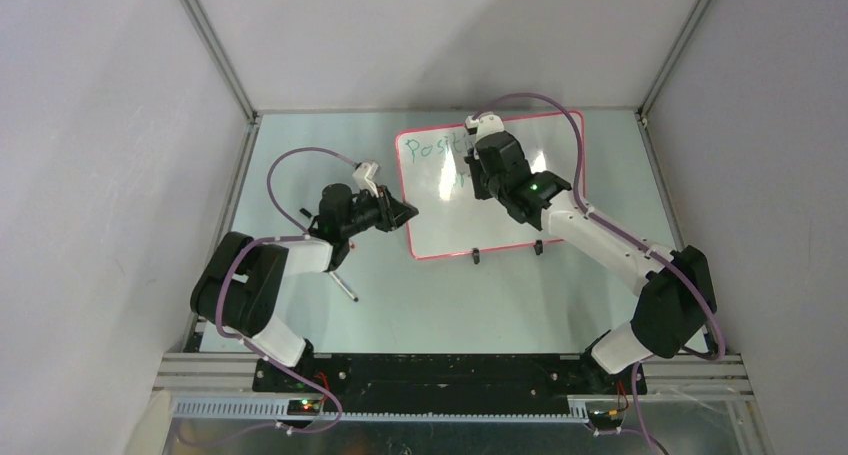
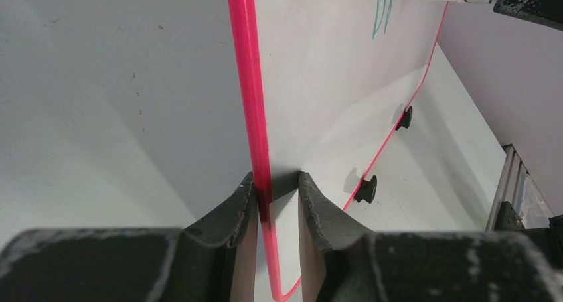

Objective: Write a sentence on the whiteboard

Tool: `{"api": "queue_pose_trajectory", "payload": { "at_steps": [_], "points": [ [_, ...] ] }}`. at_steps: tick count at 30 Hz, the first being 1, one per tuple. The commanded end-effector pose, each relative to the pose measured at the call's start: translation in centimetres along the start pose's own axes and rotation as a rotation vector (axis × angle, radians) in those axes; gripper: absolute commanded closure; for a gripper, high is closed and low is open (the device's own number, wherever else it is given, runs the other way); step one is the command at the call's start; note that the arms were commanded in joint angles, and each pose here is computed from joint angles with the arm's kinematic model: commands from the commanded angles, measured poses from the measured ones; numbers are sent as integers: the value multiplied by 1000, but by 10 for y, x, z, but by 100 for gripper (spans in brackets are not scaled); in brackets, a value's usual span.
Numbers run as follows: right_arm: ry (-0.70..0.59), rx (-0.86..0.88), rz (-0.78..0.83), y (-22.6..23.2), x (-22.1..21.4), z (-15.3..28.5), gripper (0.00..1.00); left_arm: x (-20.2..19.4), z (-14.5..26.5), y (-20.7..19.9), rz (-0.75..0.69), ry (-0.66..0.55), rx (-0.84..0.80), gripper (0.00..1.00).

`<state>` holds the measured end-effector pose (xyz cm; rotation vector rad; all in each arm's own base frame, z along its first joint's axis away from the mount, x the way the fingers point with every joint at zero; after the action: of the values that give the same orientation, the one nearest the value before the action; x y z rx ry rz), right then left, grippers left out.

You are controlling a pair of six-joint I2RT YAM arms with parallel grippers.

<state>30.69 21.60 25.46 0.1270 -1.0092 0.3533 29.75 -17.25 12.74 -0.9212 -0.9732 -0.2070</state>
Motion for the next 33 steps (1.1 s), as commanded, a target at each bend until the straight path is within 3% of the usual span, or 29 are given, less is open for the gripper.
{"api": "queue_pose_trajectory", "payload": {
  "at_steps": [1, 33],
  "points": [
    [-15, -49, 4, -5, 2, -8, 100, 14, -4, -5, -67, -44, -6, 76],
    [-42, -92, -32, -22, 10, 2, 100, 14, -4, -5, -68, -45, -6, 76]
  ]
}}
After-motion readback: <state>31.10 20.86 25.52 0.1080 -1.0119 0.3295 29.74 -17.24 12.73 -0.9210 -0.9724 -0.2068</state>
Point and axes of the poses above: each gripper's point midway between its finger pads, its own z axis back along the fingers, its own y axis along the line the jaws close on, x = y × z, the point moved 8 cm from there along z, back along the fingers, and after that the axes turned 2 degrees about z, right-handed, at the moved point
